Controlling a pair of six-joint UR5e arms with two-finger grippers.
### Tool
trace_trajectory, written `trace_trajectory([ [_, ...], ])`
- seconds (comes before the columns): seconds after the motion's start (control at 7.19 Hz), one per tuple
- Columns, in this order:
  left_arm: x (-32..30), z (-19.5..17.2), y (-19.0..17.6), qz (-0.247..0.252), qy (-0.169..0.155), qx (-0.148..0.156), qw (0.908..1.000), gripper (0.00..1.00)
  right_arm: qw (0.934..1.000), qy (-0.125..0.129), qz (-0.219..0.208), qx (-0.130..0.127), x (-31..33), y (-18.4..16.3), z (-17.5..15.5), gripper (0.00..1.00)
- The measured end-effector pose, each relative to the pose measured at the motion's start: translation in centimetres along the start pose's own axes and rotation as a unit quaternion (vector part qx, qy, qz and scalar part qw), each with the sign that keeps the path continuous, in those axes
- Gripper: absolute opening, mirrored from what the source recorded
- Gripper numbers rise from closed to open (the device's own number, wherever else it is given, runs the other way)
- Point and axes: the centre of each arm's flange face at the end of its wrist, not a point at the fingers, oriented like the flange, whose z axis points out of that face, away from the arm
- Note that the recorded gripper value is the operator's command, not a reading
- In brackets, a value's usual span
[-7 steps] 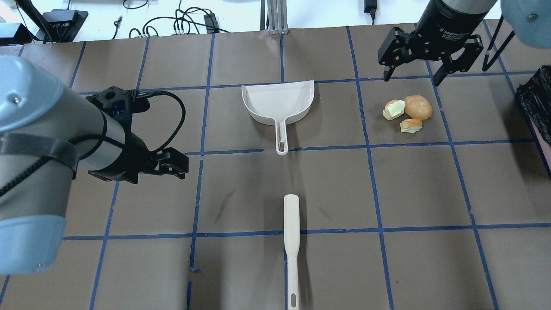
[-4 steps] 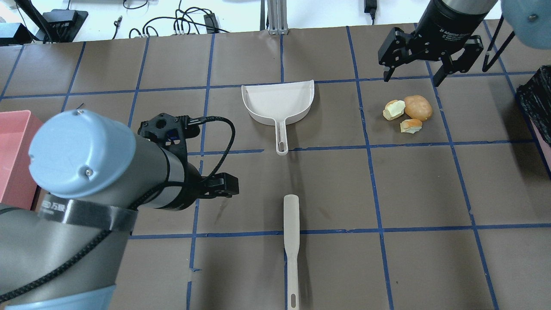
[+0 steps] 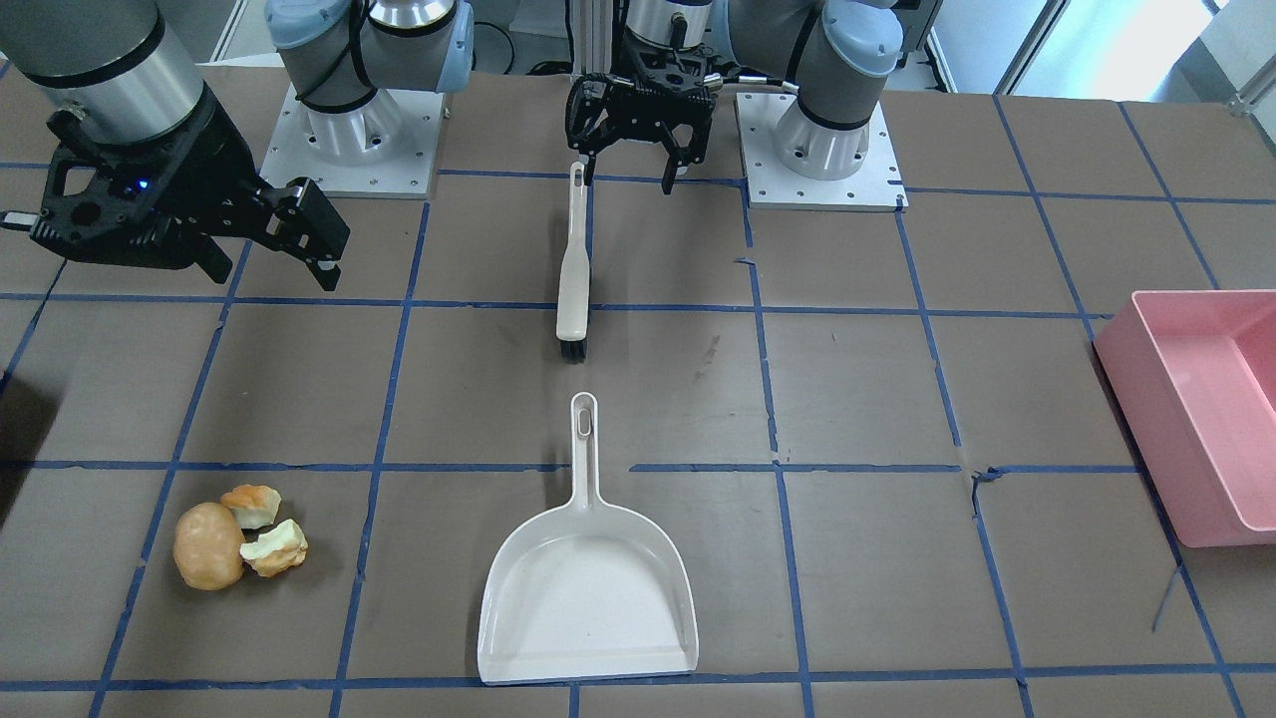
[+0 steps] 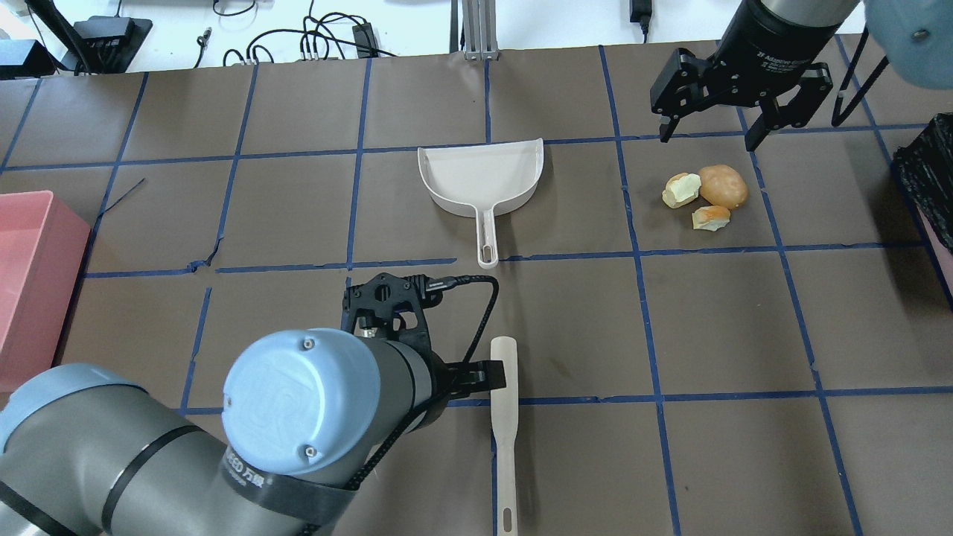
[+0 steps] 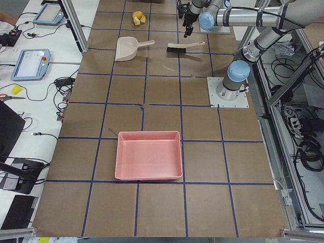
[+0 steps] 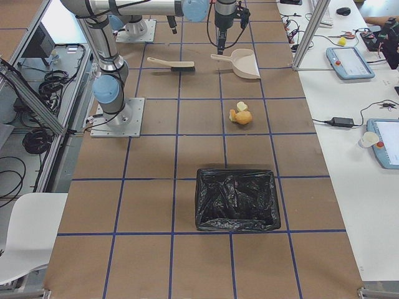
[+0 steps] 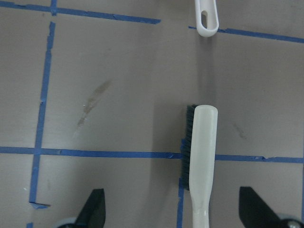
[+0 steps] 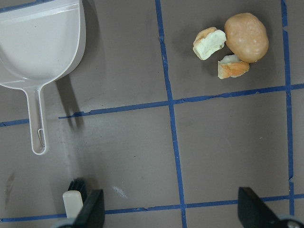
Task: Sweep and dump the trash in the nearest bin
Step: 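Grasp the brush handle with the left gripper while the right arm reaches toward the dustpan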
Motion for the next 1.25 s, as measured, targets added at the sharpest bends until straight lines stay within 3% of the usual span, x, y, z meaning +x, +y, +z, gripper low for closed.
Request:
trace_trajectory([
  [0.7,5.8,8.9,8.9,0.006,-0.069,0.021,0.9973,1.00,1.0000,-0.001,-0.001,-0.002,-0.1,0.1,0.1,1.00],
  [1.25,6.0,10.2,12.2,0.055,-0.080,0.009,0.9952,0.98,1.0000,-0.003,-0.006,0.003,-0.3,-1.7,1.8,1.00],
])
